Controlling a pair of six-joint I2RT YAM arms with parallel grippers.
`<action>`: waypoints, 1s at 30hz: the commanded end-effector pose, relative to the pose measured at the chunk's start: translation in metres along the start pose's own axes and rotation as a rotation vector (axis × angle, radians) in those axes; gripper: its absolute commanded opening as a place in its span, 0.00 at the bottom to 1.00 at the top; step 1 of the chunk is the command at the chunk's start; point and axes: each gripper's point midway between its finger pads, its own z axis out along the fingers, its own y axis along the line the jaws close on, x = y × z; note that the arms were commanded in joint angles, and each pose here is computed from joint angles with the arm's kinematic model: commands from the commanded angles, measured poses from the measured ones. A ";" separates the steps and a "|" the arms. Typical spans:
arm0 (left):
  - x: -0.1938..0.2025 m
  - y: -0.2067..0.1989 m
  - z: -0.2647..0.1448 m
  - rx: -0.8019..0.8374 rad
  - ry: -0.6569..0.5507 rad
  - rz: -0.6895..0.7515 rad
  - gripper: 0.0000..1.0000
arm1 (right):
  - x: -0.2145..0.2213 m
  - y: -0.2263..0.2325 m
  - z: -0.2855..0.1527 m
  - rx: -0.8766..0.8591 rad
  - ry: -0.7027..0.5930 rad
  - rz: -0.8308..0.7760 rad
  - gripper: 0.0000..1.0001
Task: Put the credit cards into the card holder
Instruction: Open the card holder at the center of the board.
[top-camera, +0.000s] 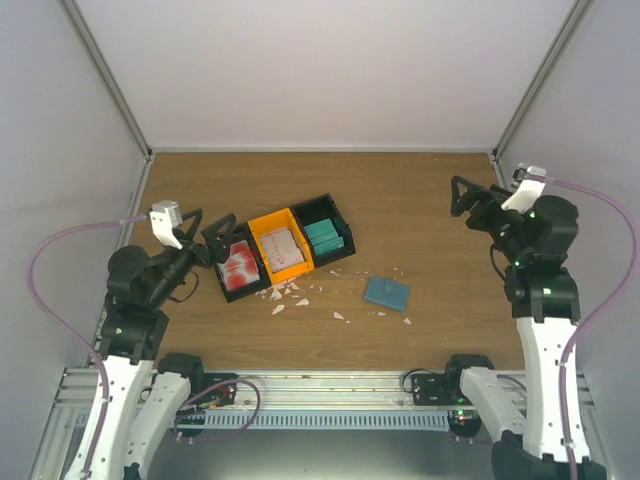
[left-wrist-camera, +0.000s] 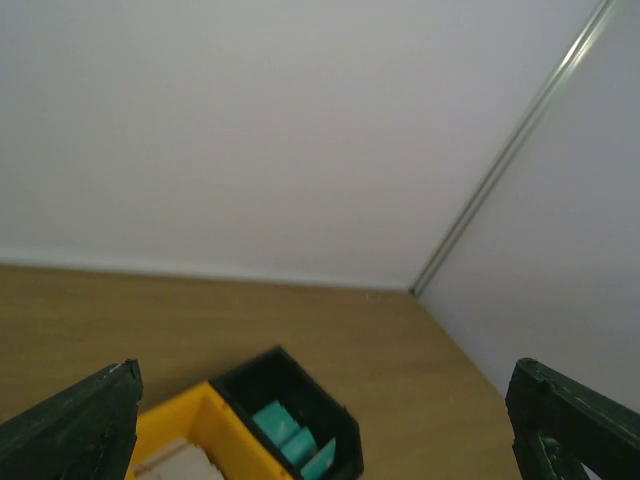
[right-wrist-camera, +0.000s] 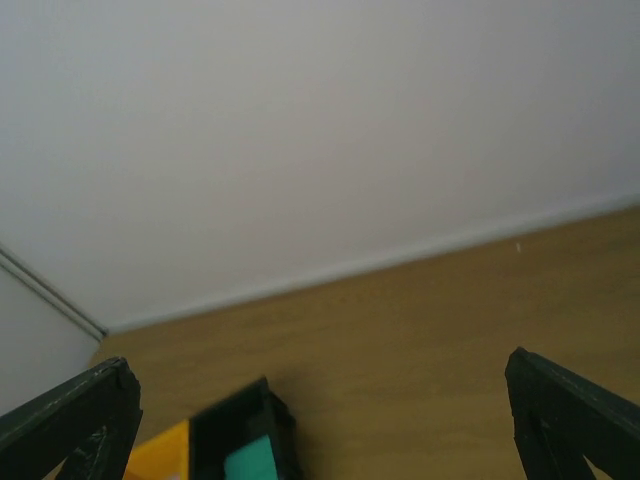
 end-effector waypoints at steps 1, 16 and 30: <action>0.029 -0.003 0.016 0.108 0.067 -0.042 0.99 | 0.061 -0.027 0.029 0.052 0.186 0.048 0.99; 0.105 0.023 0.068 0.147 0.313 -0.186 0.99 | 0.282 -0.049 0.060 0.404 0.739 0.061 0.85; 0.166 -0.031 0.080 0.316 0.498 -0.159 0.99 | 0.384 -0.052 0.016 0.321 1.053 0.107 0.72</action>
